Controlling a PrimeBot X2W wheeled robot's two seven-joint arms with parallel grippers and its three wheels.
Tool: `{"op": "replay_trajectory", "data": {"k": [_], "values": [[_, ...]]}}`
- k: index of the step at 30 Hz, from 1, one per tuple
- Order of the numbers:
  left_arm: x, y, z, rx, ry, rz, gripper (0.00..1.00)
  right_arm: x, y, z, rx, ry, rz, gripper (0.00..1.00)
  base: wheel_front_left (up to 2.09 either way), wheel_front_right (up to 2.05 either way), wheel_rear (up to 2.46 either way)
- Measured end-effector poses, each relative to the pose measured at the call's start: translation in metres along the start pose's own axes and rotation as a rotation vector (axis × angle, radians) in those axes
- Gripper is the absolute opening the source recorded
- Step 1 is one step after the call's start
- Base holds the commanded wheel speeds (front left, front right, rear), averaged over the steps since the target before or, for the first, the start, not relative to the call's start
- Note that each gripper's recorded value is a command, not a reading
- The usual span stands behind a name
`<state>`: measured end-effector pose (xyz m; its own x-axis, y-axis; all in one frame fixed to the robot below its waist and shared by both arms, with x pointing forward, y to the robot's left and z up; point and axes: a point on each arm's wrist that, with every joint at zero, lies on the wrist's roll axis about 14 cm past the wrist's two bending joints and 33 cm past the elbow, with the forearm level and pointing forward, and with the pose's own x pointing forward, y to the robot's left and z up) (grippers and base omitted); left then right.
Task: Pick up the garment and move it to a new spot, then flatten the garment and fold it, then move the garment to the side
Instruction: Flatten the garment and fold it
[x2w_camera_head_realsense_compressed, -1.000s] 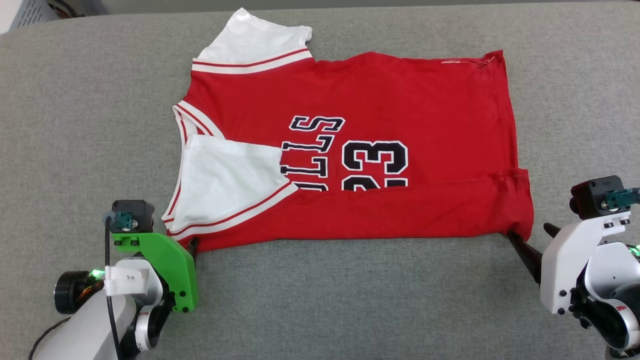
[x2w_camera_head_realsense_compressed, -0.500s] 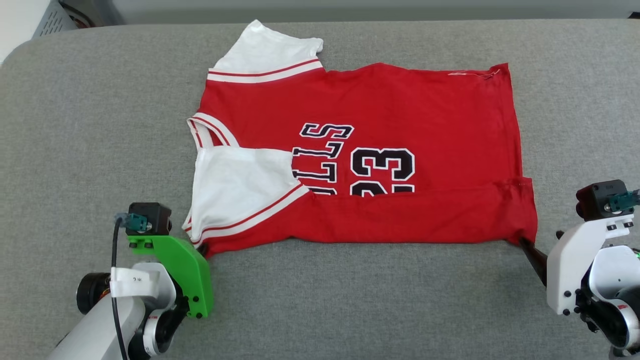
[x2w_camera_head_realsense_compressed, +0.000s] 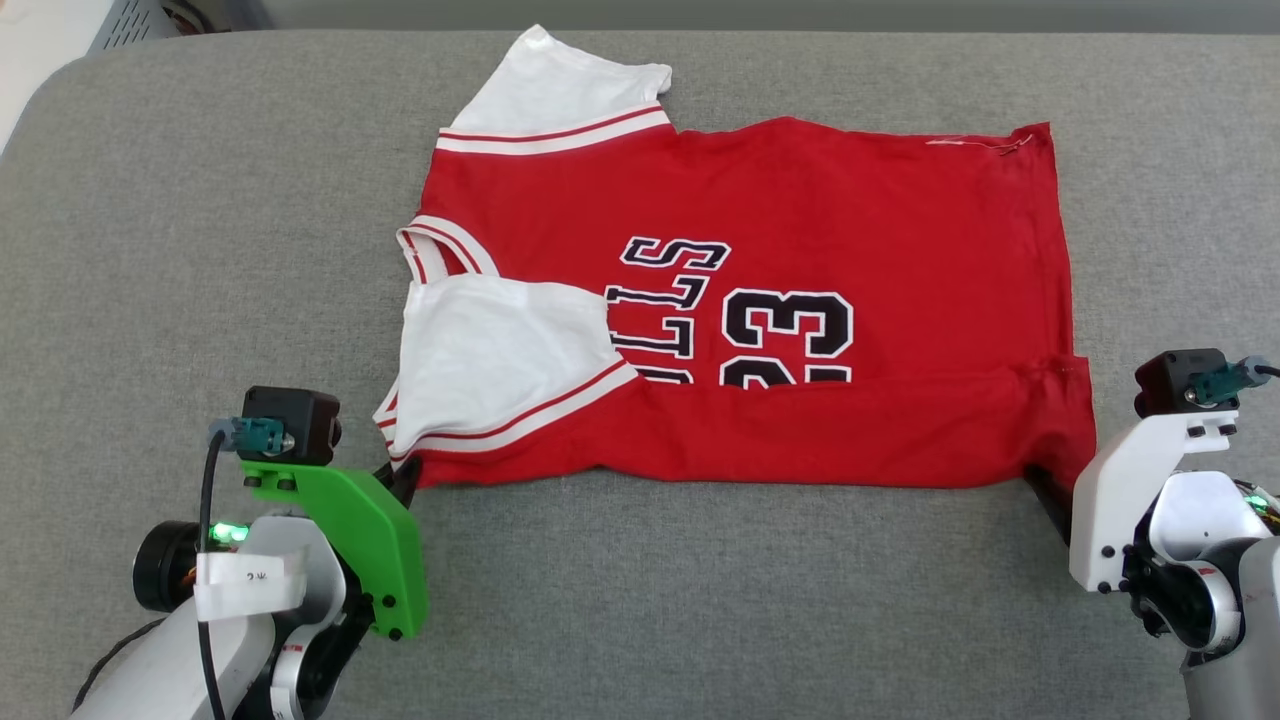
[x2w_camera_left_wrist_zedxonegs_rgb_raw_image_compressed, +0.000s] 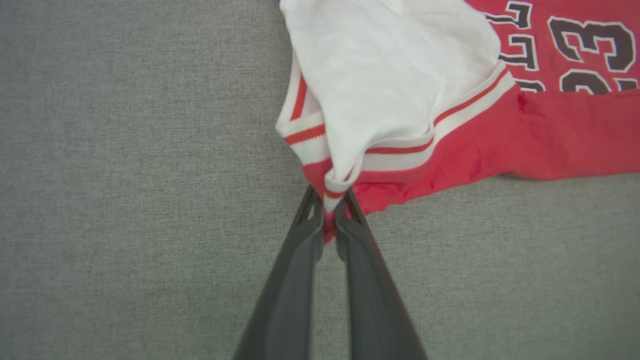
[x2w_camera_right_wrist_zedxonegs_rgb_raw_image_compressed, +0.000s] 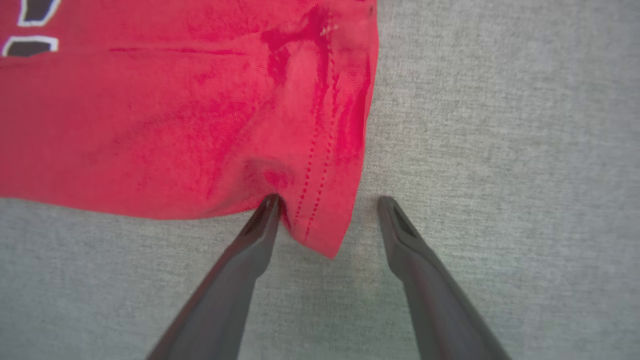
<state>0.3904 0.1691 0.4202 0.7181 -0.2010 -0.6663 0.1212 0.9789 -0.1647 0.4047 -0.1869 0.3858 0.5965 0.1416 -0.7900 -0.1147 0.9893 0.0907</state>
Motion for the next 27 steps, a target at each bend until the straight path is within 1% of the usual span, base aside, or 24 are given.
{"op": "replay_trajectory", "data": {"k": [4, 5, 6, 7, 8, 9, 17, 21, 27], "values": [[0.000, 0.001, -0.001, -0.001, 0.007, 0.005, 0.00, 0.009, 0.002, 0.001, 0.005, 0.003, 0.004, 1.00, 0.00, 0.00, 0.00], [0.000, 0.001, -0.002, 0.000, 0.011, 0.005, 0.00, 0.011, 0.003, -0.001, 0.003, 0.013, 0.007, 0.93, 0.00, 0.00, 0.00], [0.000, 0.001, -0.003, 0.000, 0.015, 0.006, 0.00, 0.013, 0.003, -0.004, 0.002, 0.025, 0.010, 0.73, 0.00, 0.00, 0.00], [0.000, 0.002, -0.003, -0.002, 0.016, 0.010, 0.00, 0.015, 0.004, -0.006, 0.001, 0.034, 0.012, 0.33, 0.00, 0.00, 0.00], [0.000, 0.003, -0.004, -0.002, 0.018, 0.014, 0.00, 0.016, 0.004, -0.008, 0.000, 0.043, 0.013, 0.19, 0.00, 0.00, 0.00], [0.000, 0.004, -0.004, -0.001, 0.019, 0.017, 0.00, 0.017, 0.005, -0.010, -0.006, 0.051, 0.013, 0.00, 0.00, 0.00, 0.00], [-0.005, 0.004, -0.004, 0.008, 0.021, 0.023, 0.00, 0.011, 0.000, -0.007, -0.005, 0.039, 0.008, 0.00, 0.00, 0.00, 0.00], [-0.010, 0.007, -0.011, 0.013, 0.038, 0.034, 0.00, 0.001, -0.008, -0.002, 0.004, 0.016, -0.002, 0.00, 0.00, 0.00, 0.00], [-0.022, 0.003, -0.025, 0.013, 0.064, 0.027, 0.00, -0.024, -0.023, -0.010, -0.006, 0.022, -0.032, 0.00, 0.00, 0.00, 0.00]]}}
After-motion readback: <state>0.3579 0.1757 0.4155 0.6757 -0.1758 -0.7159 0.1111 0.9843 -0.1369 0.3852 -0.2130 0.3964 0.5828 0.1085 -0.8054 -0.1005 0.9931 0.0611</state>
